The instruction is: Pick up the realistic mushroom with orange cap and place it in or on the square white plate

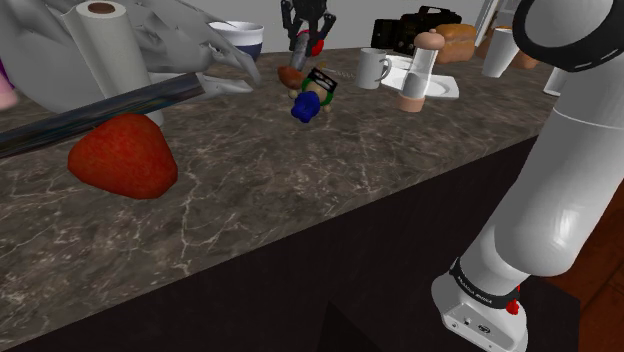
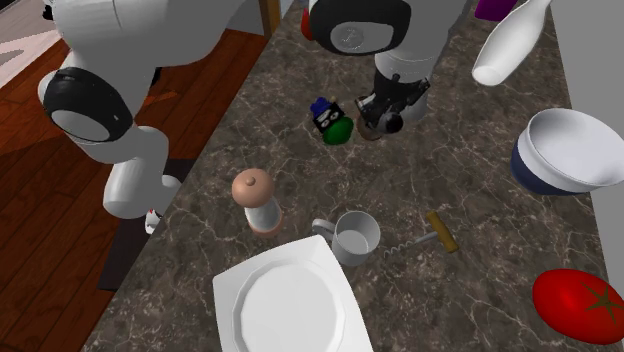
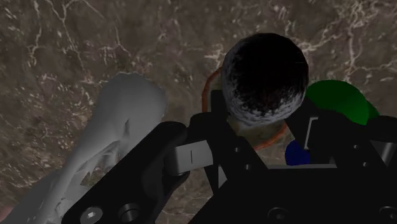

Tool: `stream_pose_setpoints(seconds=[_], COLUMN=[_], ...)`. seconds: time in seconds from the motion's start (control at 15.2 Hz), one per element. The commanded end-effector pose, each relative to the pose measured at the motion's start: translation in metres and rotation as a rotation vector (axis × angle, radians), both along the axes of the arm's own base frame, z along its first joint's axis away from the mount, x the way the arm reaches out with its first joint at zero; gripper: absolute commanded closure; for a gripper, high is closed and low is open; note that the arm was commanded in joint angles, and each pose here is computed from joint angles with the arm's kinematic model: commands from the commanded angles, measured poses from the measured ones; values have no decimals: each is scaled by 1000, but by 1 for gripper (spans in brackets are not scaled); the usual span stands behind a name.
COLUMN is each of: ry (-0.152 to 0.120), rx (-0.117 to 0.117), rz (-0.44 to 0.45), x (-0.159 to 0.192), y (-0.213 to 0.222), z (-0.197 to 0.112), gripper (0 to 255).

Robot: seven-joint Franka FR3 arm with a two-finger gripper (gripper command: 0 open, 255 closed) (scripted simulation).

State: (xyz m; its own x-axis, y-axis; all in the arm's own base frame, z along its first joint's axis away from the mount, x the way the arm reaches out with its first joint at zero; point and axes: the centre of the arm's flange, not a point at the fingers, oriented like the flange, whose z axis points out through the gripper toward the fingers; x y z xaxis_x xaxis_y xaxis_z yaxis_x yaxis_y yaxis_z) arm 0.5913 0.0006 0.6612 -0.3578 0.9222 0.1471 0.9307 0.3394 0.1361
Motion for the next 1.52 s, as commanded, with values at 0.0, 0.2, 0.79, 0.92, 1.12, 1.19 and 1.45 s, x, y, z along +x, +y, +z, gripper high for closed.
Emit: stream_pose_setpoints(seconds=[0.0, 0.2, 0.79, 0.92, 1.12, 1.19, 1.45], ry=[1, 1, 1, 1, 1, 1, 1], rx=[0, 0, 0, 0, 0, 0, 0], rz=[1, 1, 1, 1, 1, 1, 1], x=[-10, -29, -85, -97, -116, -122, -147], y=[-23, -57, -162, -186, -221, -232, -279], z=[0, -1, -2, -2, -2, -2, -3], gripper=[255, 255, 255, 255, 255, 255, 255])
